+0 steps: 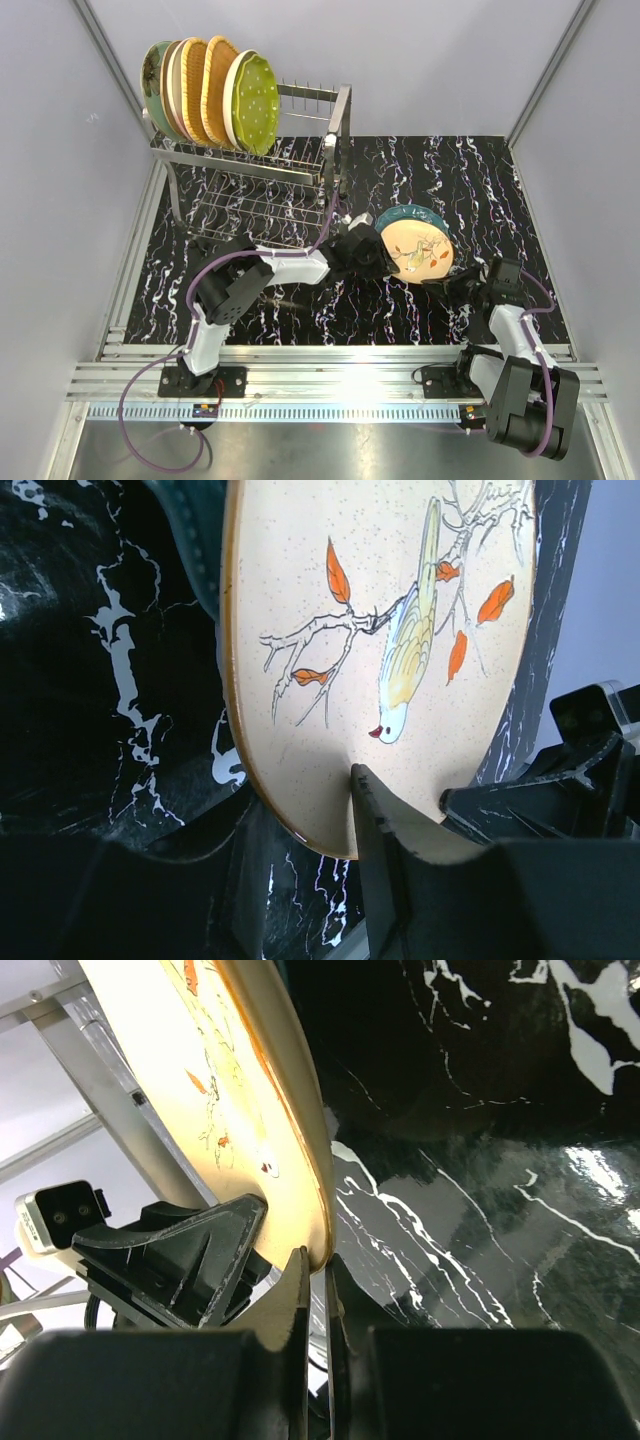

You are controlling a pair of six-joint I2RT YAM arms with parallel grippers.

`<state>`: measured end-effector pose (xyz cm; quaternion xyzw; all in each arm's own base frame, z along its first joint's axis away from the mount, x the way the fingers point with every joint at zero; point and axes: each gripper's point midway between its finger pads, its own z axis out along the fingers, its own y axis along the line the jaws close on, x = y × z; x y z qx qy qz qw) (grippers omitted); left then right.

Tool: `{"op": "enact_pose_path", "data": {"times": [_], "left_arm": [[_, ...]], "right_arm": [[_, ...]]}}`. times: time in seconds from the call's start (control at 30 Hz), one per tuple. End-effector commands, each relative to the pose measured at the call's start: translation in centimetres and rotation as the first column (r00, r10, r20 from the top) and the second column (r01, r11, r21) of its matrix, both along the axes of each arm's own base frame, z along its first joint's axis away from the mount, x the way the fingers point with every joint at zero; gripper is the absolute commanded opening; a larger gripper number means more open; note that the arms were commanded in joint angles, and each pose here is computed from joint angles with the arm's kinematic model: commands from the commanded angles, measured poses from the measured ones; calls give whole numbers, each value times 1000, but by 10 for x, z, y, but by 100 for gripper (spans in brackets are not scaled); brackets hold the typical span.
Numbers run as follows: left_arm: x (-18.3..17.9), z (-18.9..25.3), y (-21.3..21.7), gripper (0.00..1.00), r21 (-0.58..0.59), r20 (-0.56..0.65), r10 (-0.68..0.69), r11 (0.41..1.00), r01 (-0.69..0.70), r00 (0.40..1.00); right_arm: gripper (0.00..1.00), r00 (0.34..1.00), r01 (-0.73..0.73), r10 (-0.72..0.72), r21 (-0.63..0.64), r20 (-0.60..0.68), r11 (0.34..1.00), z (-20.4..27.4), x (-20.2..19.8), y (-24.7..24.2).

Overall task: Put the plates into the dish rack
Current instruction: Pass the plate from the right arm to the left

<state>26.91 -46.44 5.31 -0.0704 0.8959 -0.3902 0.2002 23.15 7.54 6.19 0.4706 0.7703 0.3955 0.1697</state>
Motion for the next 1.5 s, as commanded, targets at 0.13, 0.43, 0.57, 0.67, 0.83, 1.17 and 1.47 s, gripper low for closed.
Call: {"op": "enact_pose_path", "data": {"times": [0.13,0.43,0.57,0.67,0.83,1.17,1.47], "left_arm": [[13,43,-29,22,-171,68,6,985,6,998],[12,64,-32,8,-248,69,17,969,1,998],[13,73,-30,6,-254,91,22,967,2,996],[13,78,-28,4,-262,100,30,965,-3,994],[10,77,-24,0,-253,109,23,967,6,994],[4,91,-22,0,-254,148,-8,966,46,989],[0,101,-21,0,-243,188,-14,968,60,982]], "right_arm": [[17,992,-115,115,14,54,993,4,-9,13],[43,990,-127,127,1,61,992,7,-5,12],[52,988,-140,139,1,61,990,10,-2,11],[61,986,-149,148,3,70,989,15,0,12],[76,989,-132,133,-23,60,991,24,-2,9],[80,992,-107,109,-34,56,994,41,-1,6],[79,991,-102,105,-38,81,994,53,3,5]]}}
